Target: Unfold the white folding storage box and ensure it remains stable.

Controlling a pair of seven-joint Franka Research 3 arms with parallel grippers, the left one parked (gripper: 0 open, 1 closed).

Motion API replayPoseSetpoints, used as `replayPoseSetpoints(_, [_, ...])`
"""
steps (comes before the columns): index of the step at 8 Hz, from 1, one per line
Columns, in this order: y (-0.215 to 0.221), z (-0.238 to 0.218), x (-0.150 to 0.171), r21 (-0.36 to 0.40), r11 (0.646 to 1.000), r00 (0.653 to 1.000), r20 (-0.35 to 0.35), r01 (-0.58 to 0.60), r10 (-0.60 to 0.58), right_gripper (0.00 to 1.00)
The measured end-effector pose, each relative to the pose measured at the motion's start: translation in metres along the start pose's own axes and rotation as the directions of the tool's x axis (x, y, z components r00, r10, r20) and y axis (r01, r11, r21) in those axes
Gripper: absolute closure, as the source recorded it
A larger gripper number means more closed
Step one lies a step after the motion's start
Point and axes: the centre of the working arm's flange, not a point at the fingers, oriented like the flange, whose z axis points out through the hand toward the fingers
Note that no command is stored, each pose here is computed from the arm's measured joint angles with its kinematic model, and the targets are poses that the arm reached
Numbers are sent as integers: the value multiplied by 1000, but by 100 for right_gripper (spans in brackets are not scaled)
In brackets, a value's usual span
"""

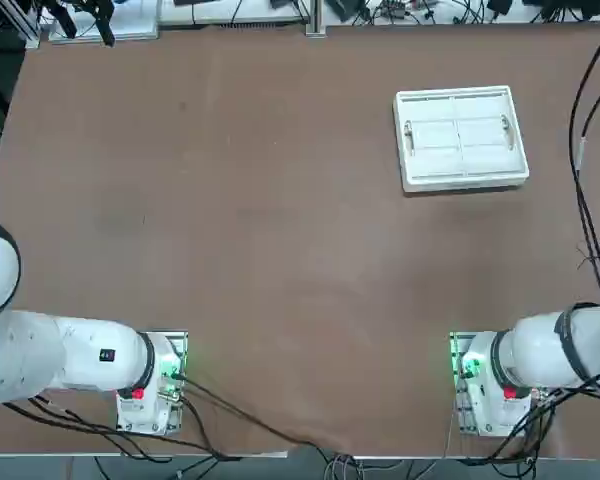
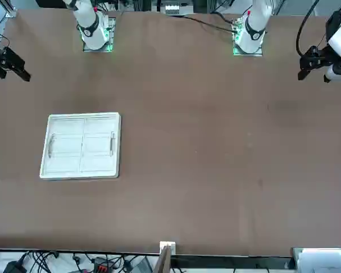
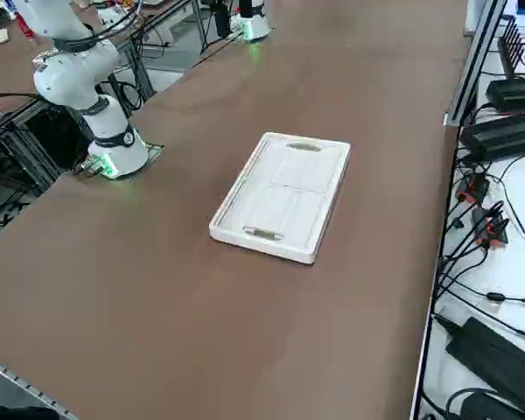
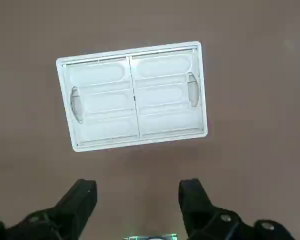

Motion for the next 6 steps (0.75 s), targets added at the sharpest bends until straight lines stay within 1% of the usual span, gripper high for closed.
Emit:
replayPoseSetpoints(4, [-2, 0, 0, 0, 1000, 1000, 0, 4, -4, 0])
replayPoseSetpoints(5, [-9, 2, 0, -1, 1000, 1000, 4, 5, -5, 0])
replayPoseSetpoints(6, [-29, 11, 3, -5, 1000, 1000, 20, -22, 22, 0])
